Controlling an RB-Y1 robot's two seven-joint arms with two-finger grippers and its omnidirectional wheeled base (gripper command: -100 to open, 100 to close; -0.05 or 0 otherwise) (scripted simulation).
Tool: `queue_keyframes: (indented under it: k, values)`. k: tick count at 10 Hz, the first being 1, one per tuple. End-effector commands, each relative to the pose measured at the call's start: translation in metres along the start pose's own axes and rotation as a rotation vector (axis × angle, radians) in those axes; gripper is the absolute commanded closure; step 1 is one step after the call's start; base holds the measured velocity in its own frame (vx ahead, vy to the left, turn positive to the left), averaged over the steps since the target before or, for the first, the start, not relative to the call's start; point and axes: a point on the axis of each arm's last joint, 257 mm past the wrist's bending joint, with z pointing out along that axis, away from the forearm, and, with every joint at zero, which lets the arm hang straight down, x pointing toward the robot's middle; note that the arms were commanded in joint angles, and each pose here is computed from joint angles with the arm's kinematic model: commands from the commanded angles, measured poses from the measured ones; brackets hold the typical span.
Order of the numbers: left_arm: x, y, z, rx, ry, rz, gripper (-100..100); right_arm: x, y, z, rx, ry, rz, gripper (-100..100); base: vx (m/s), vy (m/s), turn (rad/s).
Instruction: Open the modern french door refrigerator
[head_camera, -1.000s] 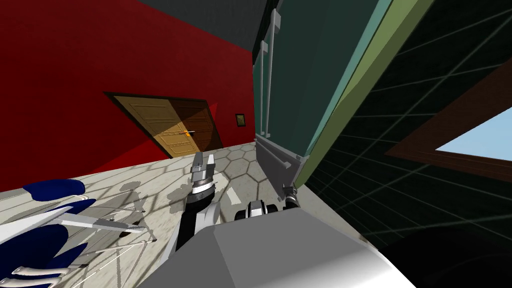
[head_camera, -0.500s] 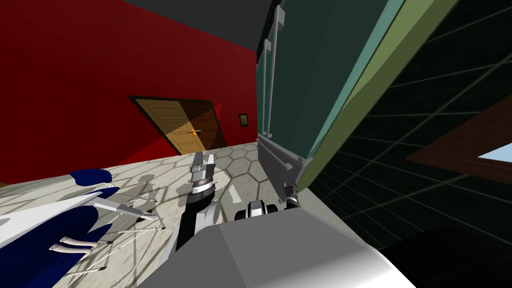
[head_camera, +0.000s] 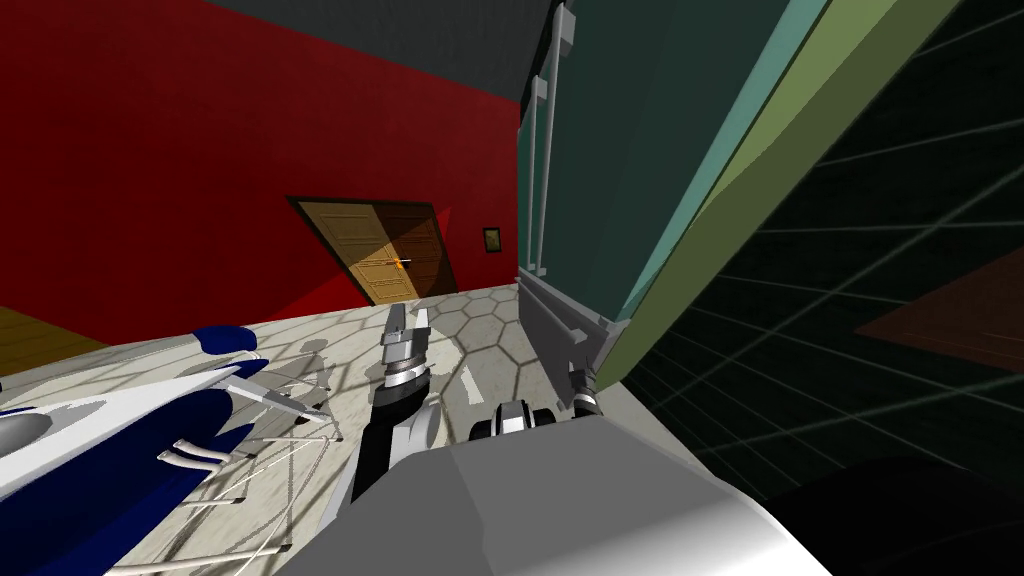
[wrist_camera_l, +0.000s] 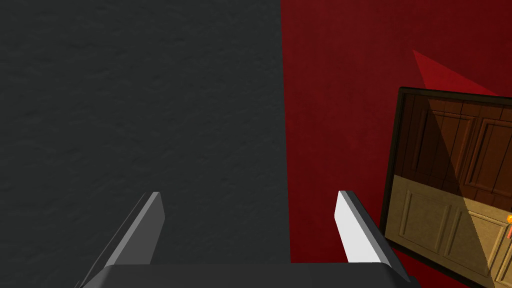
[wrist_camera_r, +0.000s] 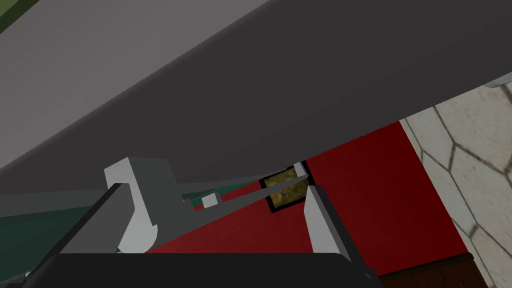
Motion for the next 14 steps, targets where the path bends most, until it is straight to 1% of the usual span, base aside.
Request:
queue_keyframes:
  k: [1, 2, 3, 4, 8, 11, 12, 13, 14]
  values:
    - [0.0, 0.0, 0.0, 0.0, 0.0, 0.0, 0, -0.009, -0.008, 0.0, 0.035, -0.065, -0.062, -100, -0.001, -0.052, 0.077]
    - [0.0, 0.0, 0.0, 0.0, 0.0, 0.0, 0, -0.015, -0.014, 0.0, 0.062, -0.111, -0.105, -100, 0.001, -0.056, 0.143]
    - [0.0, 0.0, 0.0, 0.0, 0.0, 0.0, 0, -0.017, -0.014, 0.0, 0.062, -0.116, -0.108, -100, 0.005, -0.049, 0.057]
    - [0.0, 0.0, 0.0, 0.0, 0.0, 0.0, 0, -0.024, -0.019, 0.0, 0.087, -0.164, -0.149, -100, 0.005, -0.052, 0.1]
    - [0.0, 0.0, 0.0, 0.0, 0.0, 0.0, 0, -0.048, -0.033, -0.005, 0.164, -0.32, -0.263, -100, 0.0, -0.094, 0.162]
    - [0.0, 0.0, 0.0, 0.0, 0.0, 0.0, 0, -0.06, -0.039, -0.01, 0.201, -0.397, -0.311, -100, -0.006, -0.071, 0.093]
    - [0.0, 0.0, 0.0, 0.0, 0.0, 0.0, 0, -0.056, -0.036, -0.011, 0.185, -0.377, -0.303, -100, -0.005, -0.032, 0.017]
    - [0.0, 0.0, 0.0, 0.0, 0.0, 0.0, 0, -0.058, -0.04, 0.003, 0.188, -0.376, -0.305, -100, -0.022, 0.013, 0.007]
    - [0.0, 0.0, 0.0, 0.0, 0.0, 0.0, 0, -0.058, -0.043, 0.01, 0.189, -0.374, -0.304, -100, -0.039, 0.035, 0.007]
